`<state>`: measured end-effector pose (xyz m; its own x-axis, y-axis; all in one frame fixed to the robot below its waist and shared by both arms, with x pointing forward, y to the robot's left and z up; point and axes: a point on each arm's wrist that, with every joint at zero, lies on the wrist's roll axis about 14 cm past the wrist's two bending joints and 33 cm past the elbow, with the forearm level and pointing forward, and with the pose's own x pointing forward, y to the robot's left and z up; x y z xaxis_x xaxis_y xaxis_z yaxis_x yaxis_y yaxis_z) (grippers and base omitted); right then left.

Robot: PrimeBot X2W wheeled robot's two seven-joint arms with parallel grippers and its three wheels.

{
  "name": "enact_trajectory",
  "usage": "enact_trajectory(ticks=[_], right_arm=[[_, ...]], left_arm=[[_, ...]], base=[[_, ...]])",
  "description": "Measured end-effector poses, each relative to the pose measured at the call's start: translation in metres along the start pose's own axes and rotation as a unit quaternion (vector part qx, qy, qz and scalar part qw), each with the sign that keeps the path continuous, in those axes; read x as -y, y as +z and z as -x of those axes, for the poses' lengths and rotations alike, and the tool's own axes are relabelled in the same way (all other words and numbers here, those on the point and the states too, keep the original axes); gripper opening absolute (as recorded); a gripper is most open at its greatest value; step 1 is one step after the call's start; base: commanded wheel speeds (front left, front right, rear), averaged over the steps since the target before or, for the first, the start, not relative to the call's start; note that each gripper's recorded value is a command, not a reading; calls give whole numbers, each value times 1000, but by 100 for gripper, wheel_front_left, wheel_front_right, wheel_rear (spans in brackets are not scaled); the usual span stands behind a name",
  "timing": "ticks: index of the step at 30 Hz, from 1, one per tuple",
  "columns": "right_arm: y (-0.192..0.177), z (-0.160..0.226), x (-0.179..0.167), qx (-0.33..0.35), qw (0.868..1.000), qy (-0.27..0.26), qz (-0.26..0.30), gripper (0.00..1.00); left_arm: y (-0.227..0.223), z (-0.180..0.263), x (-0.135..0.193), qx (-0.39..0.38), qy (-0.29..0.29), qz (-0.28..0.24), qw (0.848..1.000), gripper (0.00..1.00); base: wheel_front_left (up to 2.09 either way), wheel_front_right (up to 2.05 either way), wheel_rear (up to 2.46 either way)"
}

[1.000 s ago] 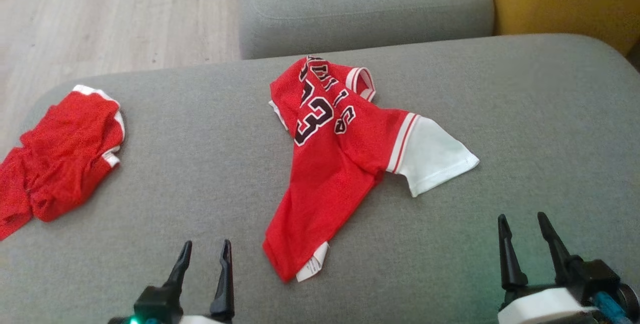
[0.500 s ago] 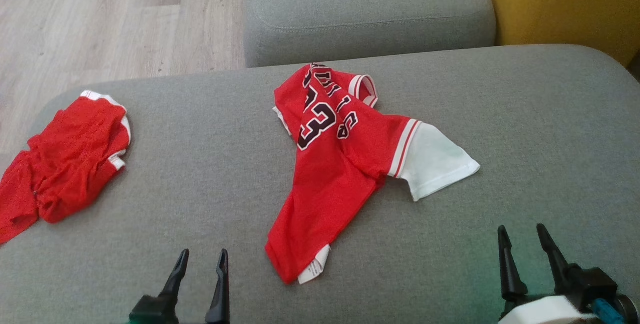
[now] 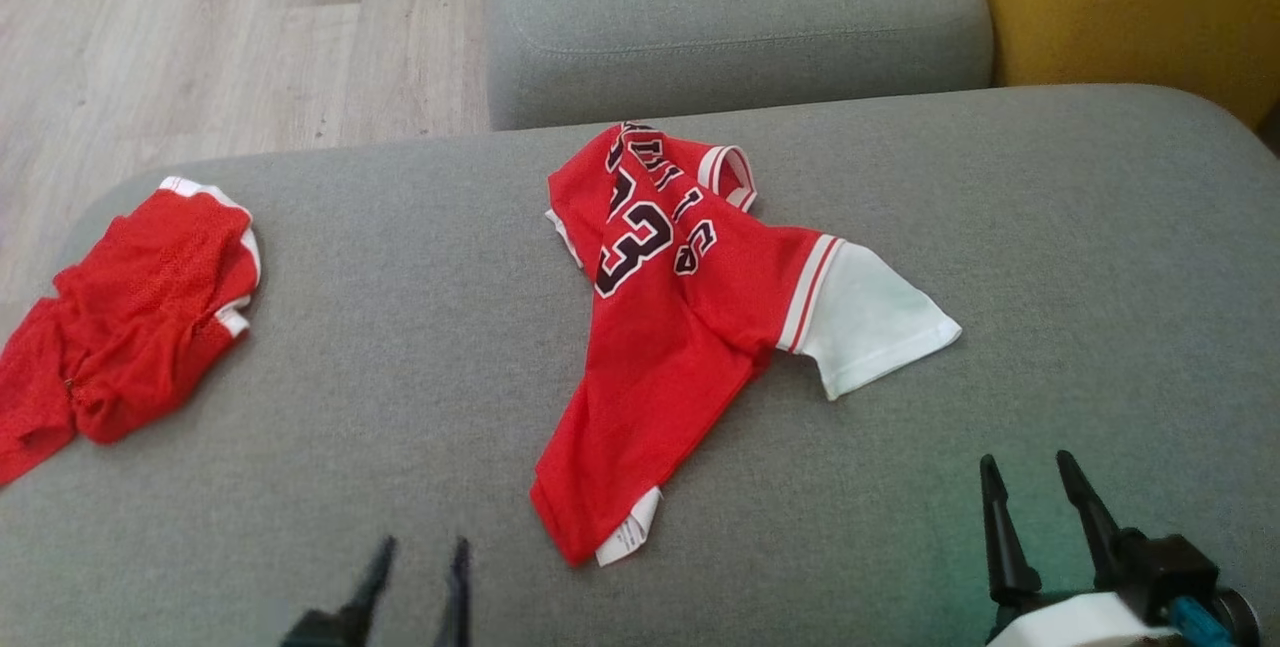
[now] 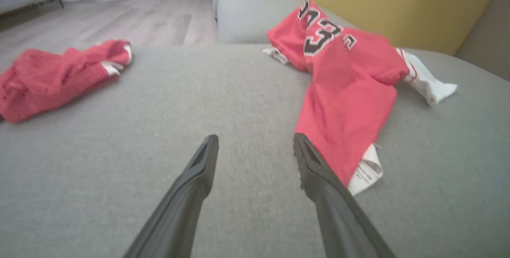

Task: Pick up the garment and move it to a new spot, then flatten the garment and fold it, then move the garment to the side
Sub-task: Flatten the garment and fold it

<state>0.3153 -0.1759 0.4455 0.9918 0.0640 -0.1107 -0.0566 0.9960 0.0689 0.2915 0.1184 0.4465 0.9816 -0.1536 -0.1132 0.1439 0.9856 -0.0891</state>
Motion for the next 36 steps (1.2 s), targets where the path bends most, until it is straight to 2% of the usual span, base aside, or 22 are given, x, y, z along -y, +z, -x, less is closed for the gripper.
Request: enact_trajectory(ticks=[4, 9, 10, 16, 23, 34, 36], right_arm=[[1, -5, -2, 0, 1000, 5, 10, 100], [24, -33, -7, 17, 999, 17, 28, 100], [27, -39, -7, 16, 999, 19, 33, 100], [19, -61, -8, -45, 997, 29, 51, 100], [13, -83, -8, -104, 991, 40, 67, 100], [-4, -96, 5, -178, 980, 32, 84, 100], [-5, -103, 11, -190, 978, 26, 85, 100]], left_arm=[[-33, 7, 23, -79, -39, 36, 995, 100], [-60, 14, 54, -183, -63, 136, 972, 100], [-65, 15, 59, -203, -69, 132, 968, 100], [-61, -8, 72, -229, -67, 173, 956, 100], [-77, -21, 77, -279, -57, 167, 944, 100], [-76, -44, 80, -279, -59, 170, 943, 100], [-76, -48, 81, -280, -60, 170, 943, 89]], base=[[0, 0, 0], [0, 0, 0], [0, 0, 0], [0, 0, 0], [0, 0, 0], [0, 0, 0], [0, 0, 0]])
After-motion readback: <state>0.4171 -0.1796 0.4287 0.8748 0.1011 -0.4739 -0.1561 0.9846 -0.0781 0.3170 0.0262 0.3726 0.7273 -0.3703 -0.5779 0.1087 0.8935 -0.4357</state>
